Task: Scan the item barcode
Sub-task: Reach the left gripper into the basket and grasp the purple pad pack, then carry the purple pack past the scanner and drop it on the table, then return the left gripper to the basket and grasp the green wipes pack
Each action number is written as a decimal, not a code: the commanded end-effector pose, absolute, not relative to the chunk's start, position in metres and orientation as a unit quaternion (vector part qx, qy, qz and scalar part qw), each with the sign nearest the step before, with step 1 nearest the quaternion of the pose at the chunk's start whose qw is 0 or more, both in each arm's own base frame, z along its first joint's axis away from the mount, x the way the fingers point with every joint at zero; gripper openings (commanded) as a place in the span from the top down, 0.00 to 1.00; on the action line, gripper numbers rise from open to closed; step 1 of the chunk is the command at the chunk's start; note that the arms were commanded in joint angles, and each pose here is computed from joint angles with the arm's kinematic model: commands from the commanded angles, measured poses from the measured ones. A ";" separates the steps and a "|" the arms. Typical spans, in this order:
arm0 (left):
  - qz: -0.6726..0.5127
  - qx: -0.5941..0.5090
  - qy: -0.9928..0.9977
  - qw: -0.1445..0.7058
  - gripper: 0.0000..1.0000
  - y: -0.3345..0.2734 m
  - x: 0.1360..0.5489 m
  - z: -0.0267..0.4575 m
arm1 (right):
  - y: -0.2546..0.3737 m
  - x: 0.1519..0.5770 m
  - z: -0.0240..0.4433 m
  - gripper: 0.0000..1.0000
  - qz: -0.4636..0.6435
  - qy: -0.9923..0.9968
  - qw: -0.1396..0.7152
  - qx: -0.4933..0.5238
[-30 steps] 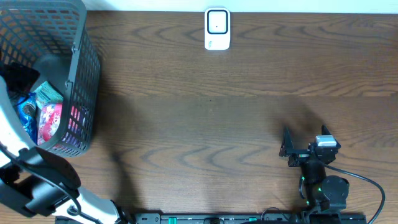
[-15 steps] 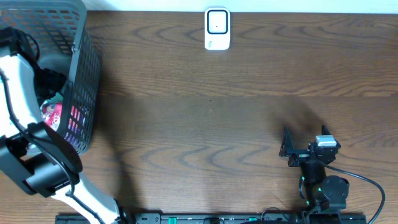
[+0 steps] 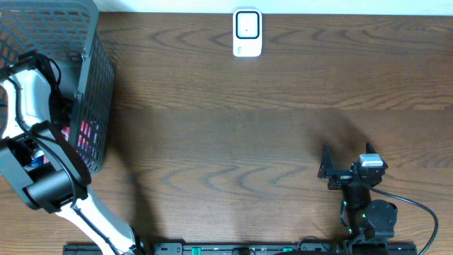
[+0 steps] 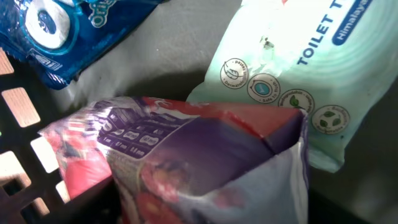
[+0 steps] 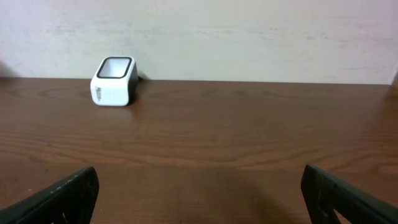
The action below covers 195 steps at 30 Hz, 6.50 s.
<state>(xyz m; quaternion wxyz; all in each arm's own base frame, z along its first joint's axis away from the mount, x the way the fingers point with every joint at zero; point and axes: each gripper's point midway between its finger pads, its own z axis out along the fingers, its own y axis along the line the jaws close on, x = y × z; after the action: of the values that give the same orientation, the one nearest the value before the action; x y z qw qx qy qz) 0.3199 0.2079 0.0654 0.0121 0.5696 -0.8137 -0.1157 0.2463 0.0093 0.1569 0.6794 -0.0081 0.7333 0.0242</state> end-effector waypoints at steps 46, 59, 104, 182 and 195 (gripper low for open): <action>0.258 0.055 -0.839 -0.475 0.93 -0.113 0.342 0.430 | 0.008 0.246 0.156 0.01 0.026 0.733 0.679 -0.002; 0.146 -0.031 -0.924 -0.353 0.93 -0.254 0.435 0.244 | 0.008 0.246 0.156 0.01 0.026 0.733 0.679 -0.002; -0.017 0.141 -0.867 -0.478 0.20 0.009 0.456 0.347 | 0.008 0.246 0.156 0.01 0.026 0.733 0.679 -0.002; -0.116 0.484 -0.850 -0.170 0.93 0.241 0.387 0.120 | 0.008 0.246 0.156 0.01 0.026 0.733 0.679 -0.002; 0.091 0.406 -0.794 -0.442 0.93 0.160 0.384 0.343 | 0.008 0.246 0.156 0.01 0.026 0.733 0.679 -0.002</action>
<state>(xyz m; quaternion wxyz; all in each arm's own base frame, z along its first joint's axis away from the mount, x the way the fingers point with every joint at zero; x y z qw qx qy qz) 0.3878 0.1938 0.3028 -0.4049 0.4404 -0.8012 0.0151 0.2463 0.0093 0.1569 0.6794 -0.0081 0.7333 0.0242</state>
